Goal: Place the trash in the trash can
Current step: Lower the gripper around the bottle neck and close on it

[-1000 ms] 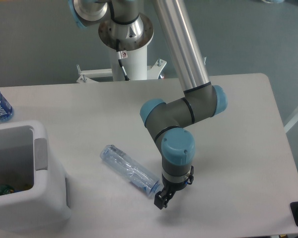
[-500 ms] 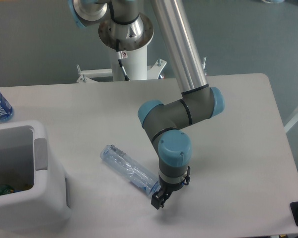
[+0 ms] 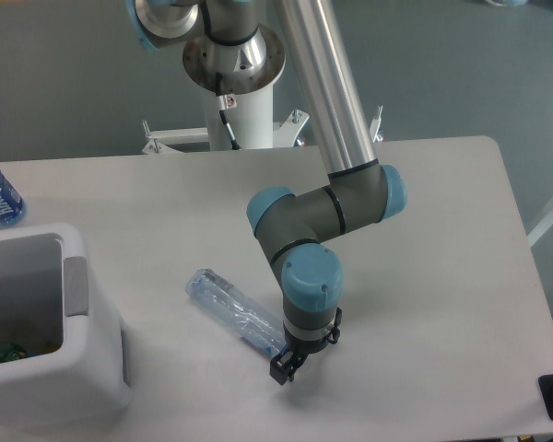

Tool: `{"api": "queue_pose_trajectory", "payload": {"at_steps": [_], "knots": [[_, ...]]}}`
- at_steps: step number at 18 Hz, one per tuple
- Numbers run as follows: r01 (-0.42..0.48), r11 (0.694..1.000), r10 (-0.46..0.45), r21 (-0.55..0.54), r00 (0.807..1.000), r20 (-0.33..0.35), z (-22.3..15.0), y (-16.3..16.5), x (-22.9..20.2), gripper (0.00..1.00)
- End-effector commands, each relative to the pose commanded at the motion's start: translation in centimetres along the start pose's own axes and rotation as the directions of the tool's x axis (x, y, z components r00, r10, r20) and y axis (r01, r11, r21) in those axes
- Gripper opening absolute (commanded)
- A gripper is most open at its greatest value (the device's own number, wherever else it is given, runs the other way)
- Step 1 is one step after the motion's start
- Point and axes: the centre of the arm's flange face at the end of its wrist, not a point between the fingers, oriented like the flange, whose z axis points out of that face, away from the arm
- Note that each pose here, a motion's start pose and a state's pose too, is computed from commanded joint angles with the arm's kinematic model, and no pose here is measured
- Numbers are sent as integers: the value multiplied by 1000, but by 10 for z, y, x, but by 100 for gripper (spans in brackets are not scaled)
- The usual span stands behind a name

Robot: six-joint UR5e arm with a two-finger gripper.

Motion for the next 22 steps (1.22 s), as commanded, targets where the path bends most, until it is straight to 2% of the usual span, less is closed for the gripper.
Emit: {"api": "queue_pose_trajectory", "payload": {"at_steps": [4, 6, 10, 12, 16, 17, 21, 22], "knots": [[0, 1000, 0, 1, 1000, -1, 0, 0, 0, 70], [-5, 1000, 5, 3, 1000, -2, -1, 2, 3, 63], [-5, 1000, 5, 1, 1000, -1, -1, 2, 3, 59], [-5, 1000, 5, -2, 1000, -1, -1, 4, 2, 50], [-9, 1000, 9, -5, 1000, 0, 0, 7, 4, 46], [-11, 1000, 11, -6, 1000, 0, 0, 8, 5, 42], [-12, 1000, 12, -6, 1000, 0, 0, 8, 5, 36], [-14, 1000, 14, -6, 1000, 1, 0, 9, 5, 32]]}}
